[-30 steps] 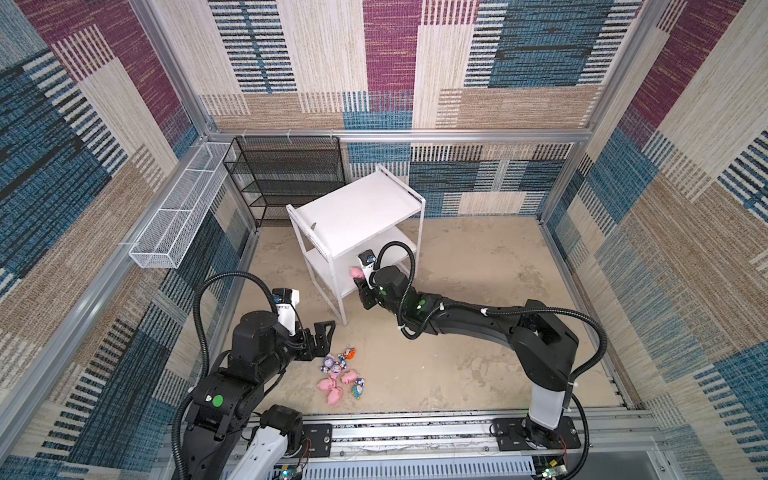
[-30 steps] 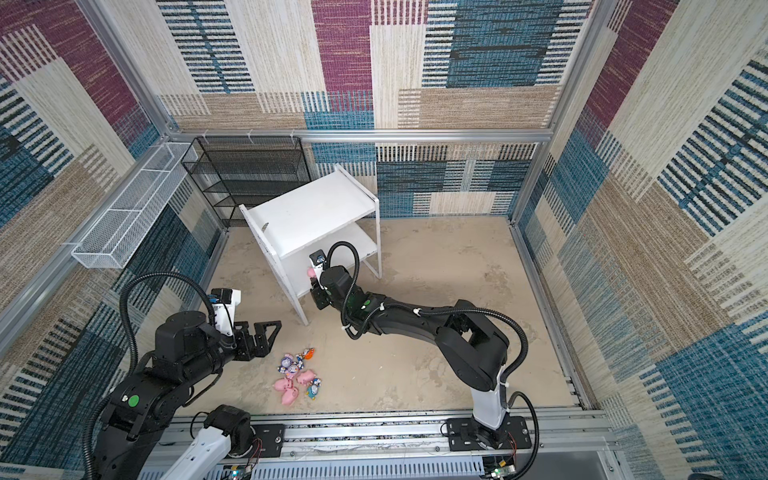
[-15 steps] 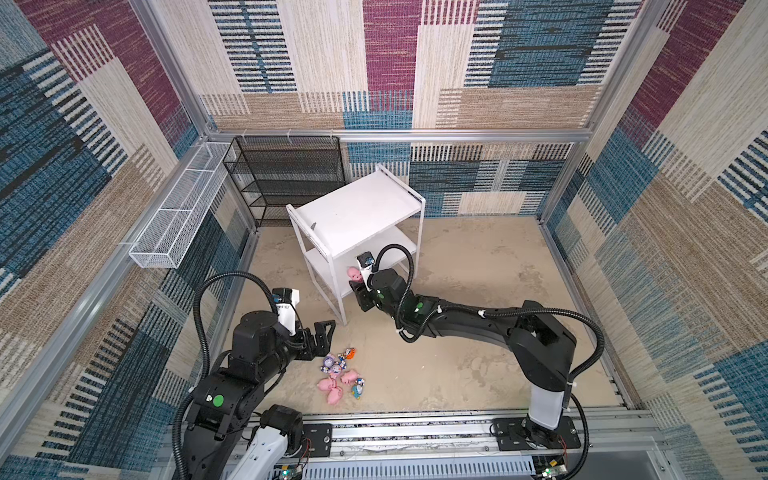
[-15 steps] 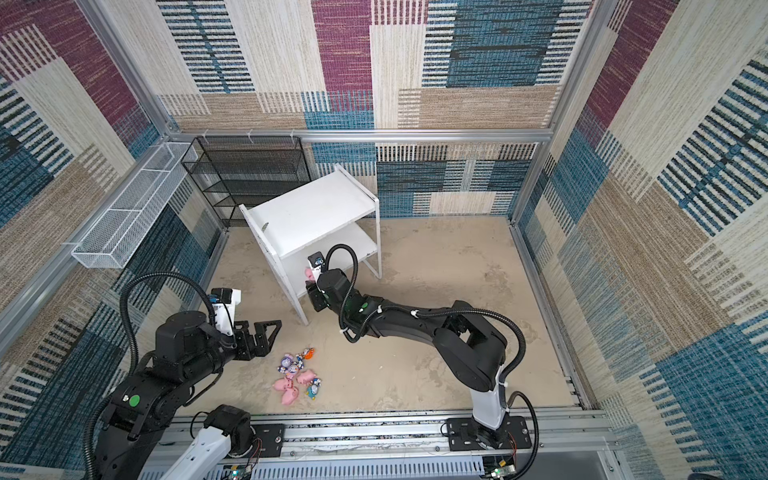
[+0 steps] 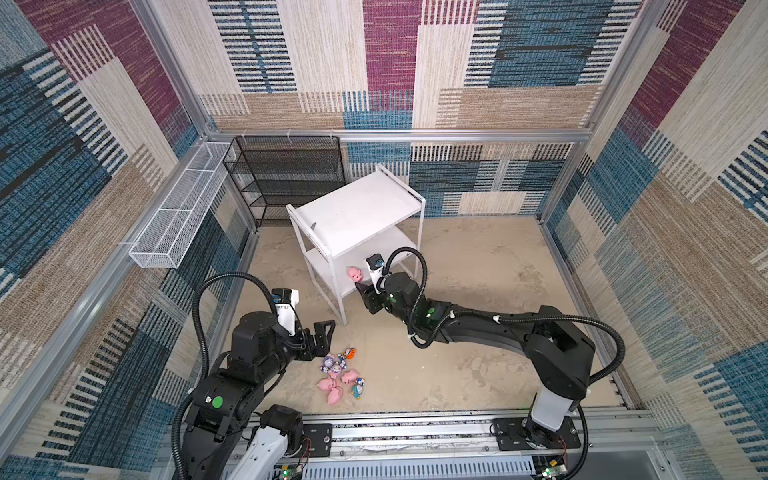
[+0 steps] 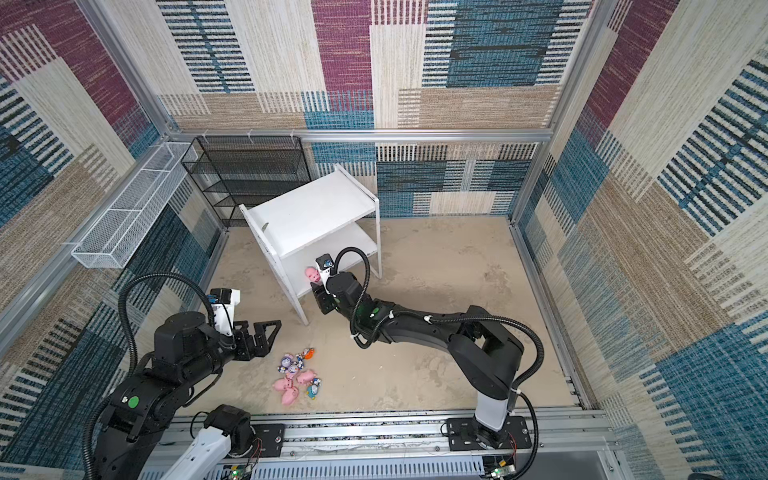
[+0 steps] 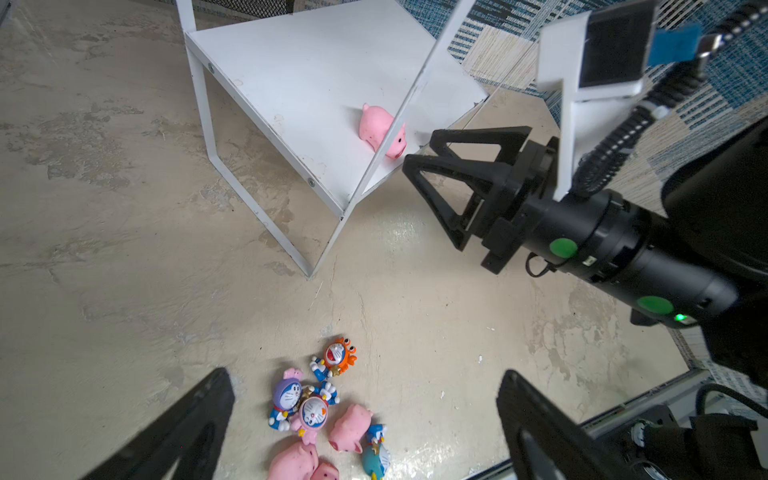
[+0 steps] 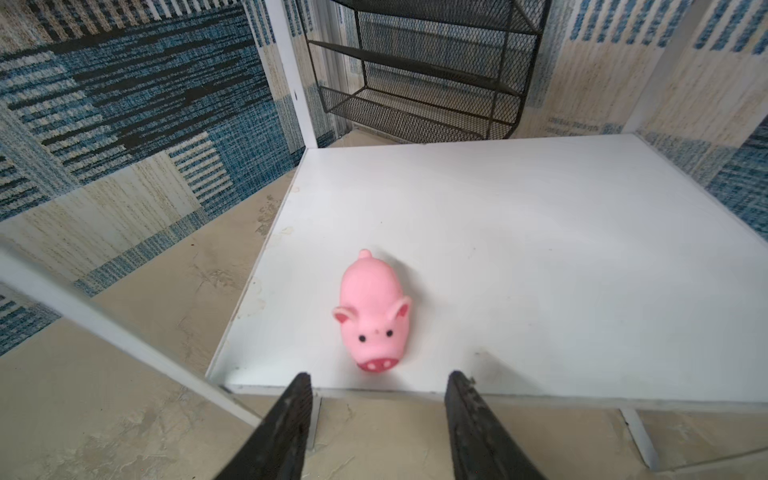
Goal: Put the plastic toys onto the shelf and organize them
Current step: 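Open the right gripper to release the pig on the shelf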
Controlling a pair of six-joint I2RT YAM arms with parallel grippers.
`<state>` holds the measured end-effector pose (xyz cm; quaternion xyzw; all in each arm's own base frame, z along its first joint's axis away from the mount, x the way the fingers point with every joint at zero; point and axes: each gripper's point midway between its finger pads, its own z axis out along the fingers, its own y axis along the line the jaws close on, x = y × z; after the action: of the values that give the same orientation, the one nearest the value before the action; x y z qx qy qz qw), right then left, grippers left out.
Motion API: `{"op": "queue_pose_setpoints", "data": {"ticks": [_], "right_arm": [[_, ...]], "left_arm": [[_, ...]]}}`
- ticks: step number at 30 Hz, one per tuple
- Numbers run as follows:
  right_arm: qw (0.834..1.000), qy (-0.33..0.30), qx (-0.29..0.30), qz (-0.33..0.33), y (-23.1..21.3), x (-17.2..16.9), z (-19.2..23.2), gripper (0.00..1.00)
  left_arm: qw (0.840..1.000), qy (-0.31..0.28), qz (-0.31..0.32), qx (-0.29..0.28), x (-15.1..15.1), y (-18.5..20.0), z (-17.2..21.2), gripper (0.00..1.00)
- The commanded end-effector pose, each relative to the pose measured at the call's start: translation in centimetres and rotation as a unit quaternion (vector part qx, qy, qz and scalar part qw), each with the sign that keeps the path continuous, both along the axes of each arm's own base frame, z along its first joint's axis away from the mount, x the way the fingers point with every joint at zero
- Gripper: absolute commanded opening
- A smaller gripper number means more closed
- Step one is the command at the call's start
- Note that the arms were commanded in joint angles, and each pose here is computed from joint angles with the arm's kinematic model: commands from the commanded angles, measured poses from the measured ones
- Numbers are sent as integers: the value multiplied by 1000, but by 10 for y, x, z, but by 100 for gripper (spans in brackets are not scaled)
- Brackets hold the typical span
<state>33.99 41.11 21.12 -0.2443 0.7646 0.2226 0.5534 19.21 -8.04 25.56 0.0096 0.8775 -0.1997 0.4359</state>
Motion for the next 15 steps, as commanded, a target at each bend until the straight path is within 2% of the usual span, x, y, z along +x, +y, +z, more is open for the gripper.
{"op": "queue_pose_setpoints", "data": {"ticks": [1,15], "right_arm": [[999,-29,18,-10,-15,5,20,54],[999,-31,-23,-23,-17,39,11,54]], "left_arm": [[1000,-20,3,2,5,1,7,99],[1000,-27,5,2,3,2,9,99]]}}
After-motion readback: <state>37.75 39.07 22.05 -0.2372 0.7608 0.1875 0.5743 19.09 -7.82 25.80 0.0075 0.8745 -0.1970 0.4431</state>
